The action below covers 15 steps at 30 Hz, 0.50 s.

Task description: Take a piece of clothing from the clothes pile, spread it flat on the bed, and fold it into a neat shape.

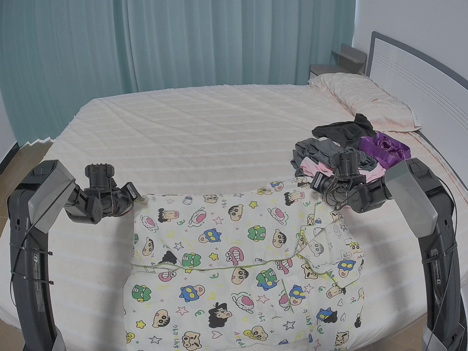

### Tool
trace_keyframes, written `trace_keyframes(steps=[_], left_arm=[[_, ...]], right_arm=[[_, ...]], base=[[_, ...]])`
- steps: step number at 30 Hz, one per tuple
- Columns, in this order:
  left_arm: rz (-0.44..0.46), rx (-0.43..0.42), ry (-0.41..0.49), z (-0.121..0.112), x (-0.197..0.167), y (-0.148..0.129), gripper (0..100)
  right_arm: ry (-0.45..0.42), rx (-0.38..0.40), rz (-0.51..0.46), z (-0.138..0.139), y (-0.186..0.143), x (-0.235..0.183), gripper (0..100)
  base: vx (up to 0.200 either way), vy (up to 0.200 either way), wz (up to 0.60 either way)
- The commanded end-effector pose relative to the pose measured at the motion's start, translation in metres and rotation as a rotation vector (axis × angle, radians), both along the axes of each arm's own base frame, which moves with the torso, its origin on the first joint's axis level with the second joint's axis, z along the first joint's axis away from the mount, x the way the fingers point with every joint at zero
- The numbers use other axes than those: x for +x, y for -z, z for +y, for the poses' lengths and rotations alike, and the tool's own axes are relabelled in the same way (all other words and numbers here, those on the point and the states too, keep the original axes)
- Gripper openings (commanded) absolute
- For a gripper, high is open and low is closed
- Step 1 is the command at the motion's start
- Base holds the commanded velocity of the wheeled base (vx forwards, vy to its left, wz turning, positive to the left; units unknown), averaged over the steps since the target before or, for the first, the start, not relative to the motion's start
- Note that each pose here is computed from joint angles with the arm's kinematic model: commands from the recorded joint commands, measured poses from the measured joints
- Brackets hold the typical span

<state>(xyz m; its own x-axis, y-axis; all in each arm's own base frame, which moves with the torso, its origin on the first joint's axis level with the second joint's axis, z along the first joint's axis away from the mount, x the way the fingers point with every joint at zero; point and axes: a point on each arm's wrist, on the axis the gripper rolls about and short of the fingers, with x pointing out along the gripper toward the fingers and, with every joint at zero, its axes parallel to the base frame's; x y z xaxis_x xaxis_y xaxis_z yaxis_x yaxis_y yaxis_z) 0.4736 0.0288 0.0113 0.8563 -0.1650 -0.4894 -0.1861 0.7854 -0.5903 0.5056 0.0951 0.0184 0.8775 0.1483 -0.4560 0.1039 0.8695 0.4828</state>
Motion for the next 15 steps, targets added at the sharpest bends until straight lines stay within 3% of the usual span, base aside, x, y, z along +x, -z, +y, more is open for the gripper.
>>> trace_keyframes(steps=[1, 2, 3, 8, 15], left_arm=[[-0.002, 0.0, -0.001, 0.0, 0.0, -0.001, 100], [-0.001, -0.001, -0.002, 0.0, 0.0, -0.001, 100], [-0.001, -0.001, -0.004, 0.001, 0.0, -0.001, 100], [-0.005, 0.0, -0.02, 0.009, -0.003, -0.006, 100], [0.006, -0.011, -0.049, 0.026, -0.031, -0.048, 100]], right_arm=[[0.002, -0.002, 0.003, 0.0, 0.002, 0.0, 0], [0.002, -0.002, 0.005, -0.001, 0.002, 0.0, 0], [0.002, -0.002, 0.006, -0.001, 0.002, 0.0, 100], [0.021, -0.008, 0.008, -0.011, -0.006, -0.003, 100], [0.084, -0.01, 0.024, -0.045, -0.033, -0.026, 100]], base=[[0.0, 0.0, 0.0], [0.0, 0.0, 0.0], [0.0, 0.0, 0.0], [0.0, 0.0, 0.0], [0.0, 0.0, 0.0]])
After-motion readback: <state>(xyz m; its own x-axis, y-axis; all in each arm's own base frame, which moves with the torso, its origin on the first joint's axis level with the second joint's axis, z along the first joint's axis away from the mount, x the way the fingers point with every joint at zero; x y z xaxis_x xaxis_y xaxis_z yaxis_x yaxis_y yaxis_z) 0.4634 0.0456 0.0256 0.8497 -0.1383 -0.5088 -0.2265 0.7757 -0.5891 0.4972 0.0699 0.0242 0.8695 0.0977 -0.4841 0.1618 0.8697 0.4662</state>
